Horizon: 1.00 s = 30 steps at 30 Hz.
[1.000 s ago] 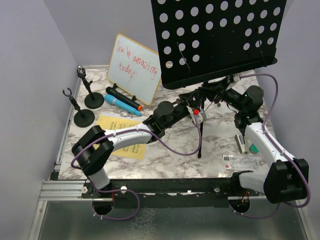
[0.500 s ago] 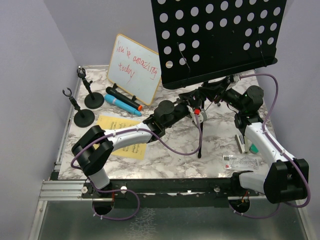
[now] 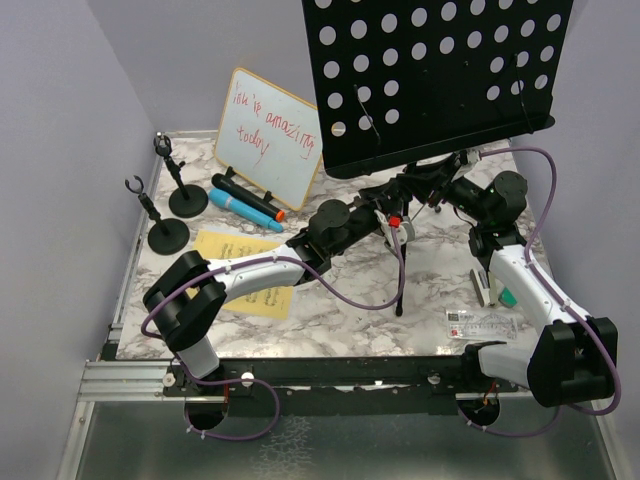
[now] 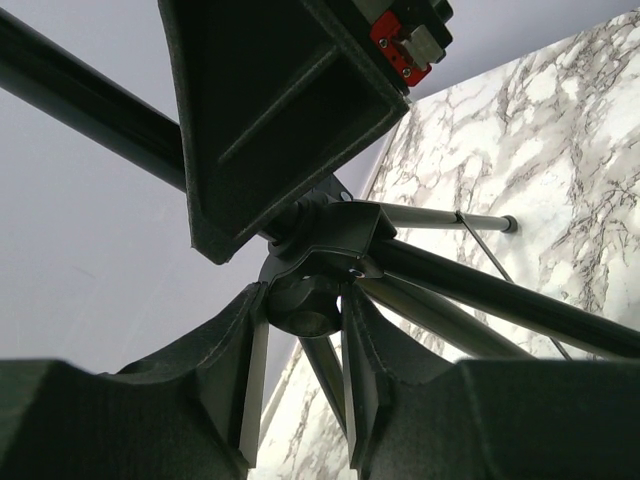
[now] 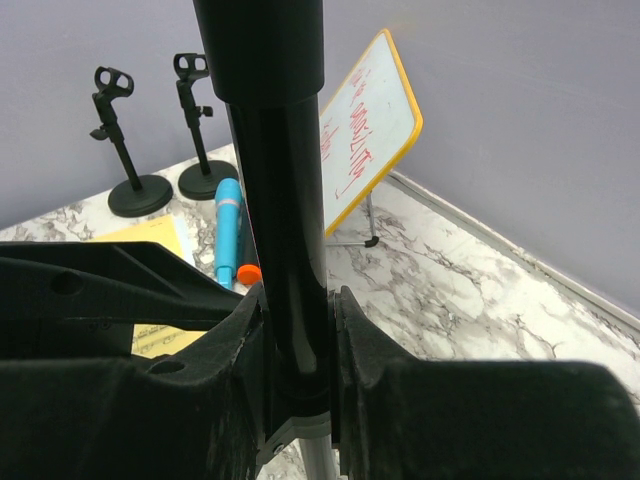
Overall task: Pack up the instrument practice props
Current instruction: Unscrew the knob on the music stand.
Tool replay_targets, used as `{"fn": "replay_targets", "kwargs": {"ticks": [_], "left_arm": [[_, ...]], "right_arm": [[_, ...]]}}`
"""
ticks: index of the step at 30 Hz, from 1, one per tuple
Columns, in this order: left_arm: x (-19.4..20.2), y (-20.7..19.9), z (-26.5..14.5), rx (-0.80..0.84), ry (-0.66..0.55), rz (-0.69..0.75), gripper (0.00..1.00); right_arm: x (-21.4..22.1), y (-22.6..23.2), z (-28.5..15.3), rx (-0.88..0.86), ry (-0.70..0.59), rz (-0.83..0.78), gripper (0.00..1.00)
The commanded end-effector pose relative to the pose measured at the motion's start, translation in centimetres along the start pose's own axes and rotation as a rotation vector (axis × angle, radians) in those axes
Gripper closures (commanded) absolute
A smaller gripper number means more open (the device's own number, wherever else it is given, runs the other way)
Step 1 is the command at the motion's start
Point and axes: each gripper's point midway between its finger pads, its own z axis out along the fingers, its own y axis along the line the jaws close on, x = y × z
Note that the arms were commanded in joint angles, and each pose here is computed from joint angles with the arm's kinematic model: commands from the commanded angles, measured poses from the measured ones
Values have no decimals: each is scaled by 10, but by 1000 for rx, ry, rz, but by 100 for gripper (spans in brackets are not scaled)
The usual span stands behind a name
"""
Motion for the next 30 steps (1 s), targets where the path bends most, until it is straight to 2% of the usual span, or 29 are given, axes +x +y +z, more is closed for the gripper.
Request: {"fn": "replay_targets", "kwargs": {"ticks": [1,5,9,13,20,25,30], "left_arm": [[-22,19,-2,-32,-55,-4,68],[-26,17,-3,-17,-72,-15,82],[-30,21,-4,2,-98,-104,100],[-29,27,-6,21,-112,-246,100],[-27,36,-2,50,-115,-609,100],[-20,35,0,13,-80,-784,100],[-18,35,1,-49,-51,-1069,100]], "right_arm": [[39,18,-7,-72,116,124,99],[40,18,-6,-72,119,125,99],[41,17,-7,-70,121,125,99],[42,17,-7,-70,126,129,99],[43,17,-6,-76,130,136,99],[44,17,-6,-76,132,138,99],[46,16,-5,-77,137,150,99]]}}
